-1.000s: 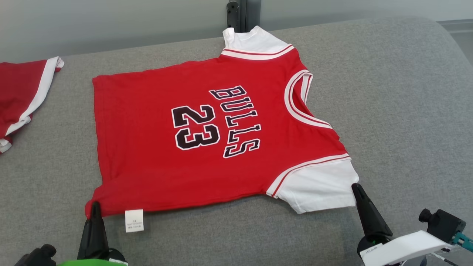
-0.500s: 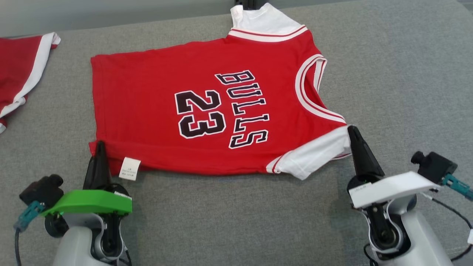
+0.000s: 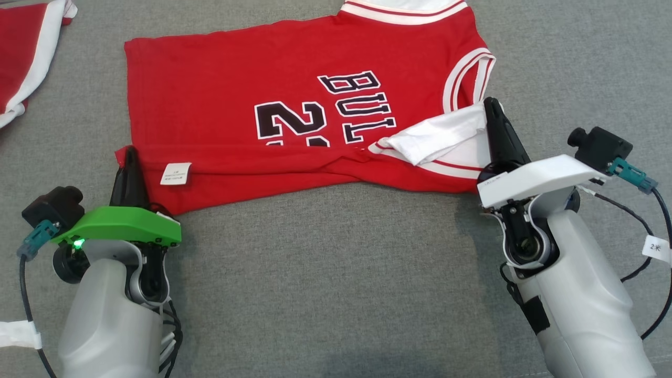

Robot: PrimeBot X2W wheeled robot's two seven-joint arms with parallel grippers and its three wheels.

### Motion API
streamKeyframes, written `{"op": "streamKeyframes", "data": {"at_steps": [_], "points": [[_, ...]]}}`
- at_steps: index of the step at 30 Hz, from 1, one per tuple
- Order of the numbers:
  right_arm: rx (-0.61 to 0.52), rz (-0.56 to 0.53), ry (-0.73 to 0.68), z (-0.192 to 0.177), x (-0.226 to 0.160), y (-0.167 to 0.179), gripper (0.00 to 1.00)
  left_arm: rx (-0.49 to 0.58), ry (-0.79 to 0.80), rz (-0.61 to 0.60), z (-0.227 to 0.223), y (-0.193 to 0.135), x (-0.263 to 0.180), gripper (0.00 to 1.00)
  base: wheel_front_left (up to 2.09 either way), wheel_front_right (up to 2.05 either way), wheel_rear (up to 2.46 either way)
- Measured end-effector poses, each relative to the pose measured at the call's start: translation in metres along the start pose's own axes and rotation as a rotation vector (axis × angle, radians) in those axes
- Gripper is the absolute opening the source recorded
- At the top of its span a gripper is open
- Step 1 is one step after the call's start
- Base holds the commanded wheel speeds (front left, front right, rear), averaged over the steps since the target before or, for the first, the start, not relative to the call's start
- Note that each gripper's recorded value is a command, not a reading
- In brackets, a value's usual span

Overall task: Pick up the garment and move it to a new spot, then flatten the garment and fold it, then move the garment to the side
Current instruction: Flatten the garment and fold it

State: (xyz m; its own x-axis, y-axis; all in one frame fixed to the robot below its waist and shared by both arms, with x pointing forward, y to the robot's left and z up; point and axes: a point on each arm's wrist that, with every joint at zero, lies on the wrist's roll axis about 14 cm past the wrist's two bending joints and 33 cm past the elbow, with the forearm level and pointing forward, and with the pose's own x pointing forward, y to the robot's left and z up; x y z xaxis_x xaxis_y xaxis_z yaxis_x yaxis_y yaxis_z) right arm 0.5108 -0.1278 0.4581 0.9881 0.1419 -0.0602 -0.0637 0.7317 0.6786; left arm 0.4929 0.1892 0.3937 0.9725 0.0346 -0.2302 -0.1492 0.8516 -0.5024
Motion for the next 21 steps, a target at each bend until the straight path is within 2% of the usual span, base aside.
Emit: {"op": "streamKeyframes", "data": {"at_steps": [4,5,8,10,12,13,21], "points": [[-0.006,-0.01,0.016,-0.006,0.014,-0.002,0.0,0.014,0.017,-0.01,-0.004,-0.003,0.006,0.01,0.0,0.0,0.0],[-0.007,-0.014,0.019,-0.007,0.016,-0.003,0.0,0.031,0.022,-0.019,-0.005,-0.005,0.007,0.16,0.0,0.0,0.0],[-0.008,-0.024,0.026,-0.009,0.025,-0.004,0.0,0.043,0.026,-0.036,-0.006,-0.009,0.008,0.44,0.0,0.0,0.0],[-0.01,-0.025,0.026,-0.008,0.032,-0.003,0.0,0.053,0.027,-0.05,-0.006,-0.013,0.009,1.0,0.0,0.0,0.0],[-0.003,-0.032,0.026,-0.007,0.039,-0.003,0.46,0.056,0.024,-0.058,-0.005,-0.015,0.01,1.0,0.0,0.0,0.0],[0.001,-0.037,0.031,-0.008,0.042,-0.003,1.0,0.055,0.021,-0.061,-0.004,-0.016,0.009,1.0,0.0,0.0,0.0],[-0.011,-0.024,0.006,0.002,0.059,0.009,1.0,0.033,-0.029,-0.09,0.008,-0.024,0.0,1.0,0.0,0.0,0.0]]}}
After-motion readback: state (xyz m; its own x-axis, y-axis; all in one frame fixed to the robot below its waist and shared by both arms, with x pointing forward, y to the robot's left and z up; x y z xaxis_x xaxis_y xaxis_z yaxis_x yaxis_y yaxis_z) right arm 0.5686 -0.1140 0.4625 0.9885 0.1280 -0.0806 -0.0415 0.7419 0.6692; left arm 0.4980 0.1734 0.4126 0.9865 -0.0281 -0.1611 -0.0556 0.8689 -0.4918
